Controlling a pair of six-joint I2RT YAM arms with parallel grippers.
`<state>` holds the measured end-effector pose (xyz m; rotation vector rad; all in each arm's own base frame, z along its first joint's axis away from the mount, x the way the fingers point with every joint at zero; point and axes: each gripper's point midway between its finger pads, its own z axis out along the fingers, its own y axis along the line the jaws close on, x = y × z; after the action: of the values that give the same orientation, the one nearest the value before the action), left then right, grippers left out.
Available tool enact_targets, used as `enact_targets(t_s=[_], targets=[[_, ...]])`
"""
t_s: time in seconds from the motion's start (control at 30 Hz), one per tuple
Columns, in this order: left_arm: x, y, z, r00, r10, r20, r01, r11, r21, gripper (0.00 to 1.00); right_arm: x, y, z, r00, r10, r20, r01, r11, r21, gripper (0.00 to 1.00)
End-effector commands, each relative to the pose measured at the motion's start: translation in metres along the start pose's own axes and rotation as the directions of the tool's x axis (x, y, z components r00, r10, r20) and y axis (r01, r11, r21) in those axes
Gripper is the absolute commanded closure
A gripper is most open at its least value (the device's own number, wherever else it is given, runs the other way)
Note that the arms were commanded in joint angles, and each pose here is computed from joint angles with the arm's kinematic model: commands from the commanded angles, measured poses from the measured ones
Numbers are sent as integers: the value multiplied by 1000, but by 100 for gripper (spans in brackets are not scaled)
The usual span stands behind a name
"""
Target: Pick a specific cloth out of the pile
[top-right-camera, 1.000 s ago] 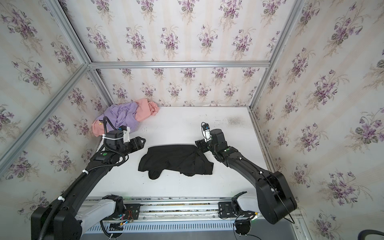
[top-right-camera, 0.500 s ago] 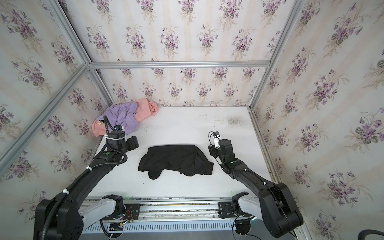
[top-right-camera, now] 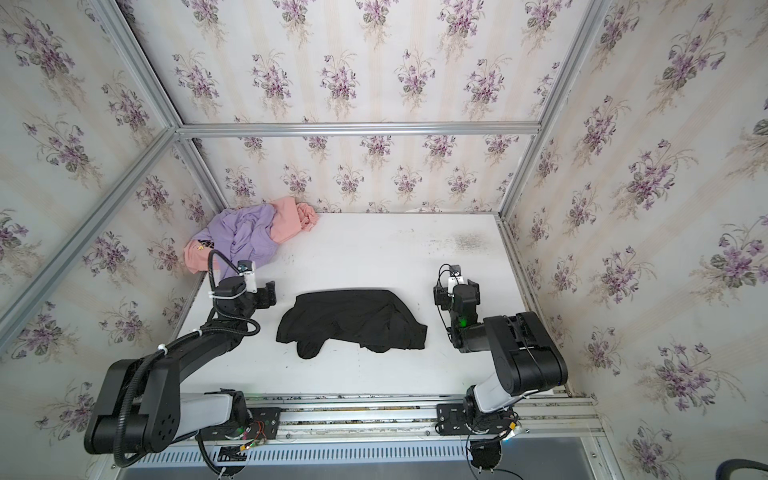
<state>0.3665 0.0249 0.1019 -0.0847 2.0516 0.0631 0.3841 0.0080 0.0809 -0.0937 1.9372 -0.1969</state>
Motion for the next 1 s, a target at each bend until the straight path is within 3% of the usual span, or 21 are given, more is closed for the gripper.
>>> enact_targets(t_s=[0.0, 0.03, 0.07, 0.1, 0.2, 0.3, 0.37, 0.4, 0.47, 0.53, 0.97], targets=[[-49, -25, -3, 980, -13, 200, -21, 986, 167, 16, -18, -4, 2, 997, 50, 59, -50, 999, 0, 0], [-47, -27, 0, 984, -1, 176, -29, 986, 167, 15, -18, -9, 2, 997, 63, 55, -64, 998, 28, 0], [-48, -27, 1, 985, 2, 175, -31, 987, 159, 1, -18, -11, 4, 996, 67, 58, -69, 997, 41, 0], [-48, -27, 1, 985, 2, 173, -30, 987, 159, 0, -18, -12, 4, 996, 71, 50, -73, 996, 48, 0], [-43, -19, -7, 976, 4, 218, -20, 997, 73, 0, -18, -13, 4, 996, 72, 50, -74, 996, 51, 0], [-39, -12, -19, 938, -19, 346, 7, 999, 36, 0, -18, -10, 5, 996, 70, 47, -71, 997, 36, 0], [-35, -12, -14, 964, -14, 266, 5, 999, 33, 0, -18, -10, 6, 997, 71, 44, -72, 997, 31, 0], [-40, -12, -17, 944, -16, 328, 6, 999, 33, 0, -18, -9, 6, 997, 71, 41, -72, 997, 28, 0], [-35, -12, -14, 958, -16, 286, 6, 999, 34, 0, -17, -9, 9, 997, 78, 27, -78, 997, 11, 0], [-38, -12, -15, 953, -14, 301, 5, 999, 33, 0, -12, 1, 16, 995, 91, -26, -94, 990, -109, 0], [-37, -14, -17, 956, -9, 294, -2, 999, 38, 0, -12, 2, 17, 995, 92, -26, -95, 989, -117, 0]])
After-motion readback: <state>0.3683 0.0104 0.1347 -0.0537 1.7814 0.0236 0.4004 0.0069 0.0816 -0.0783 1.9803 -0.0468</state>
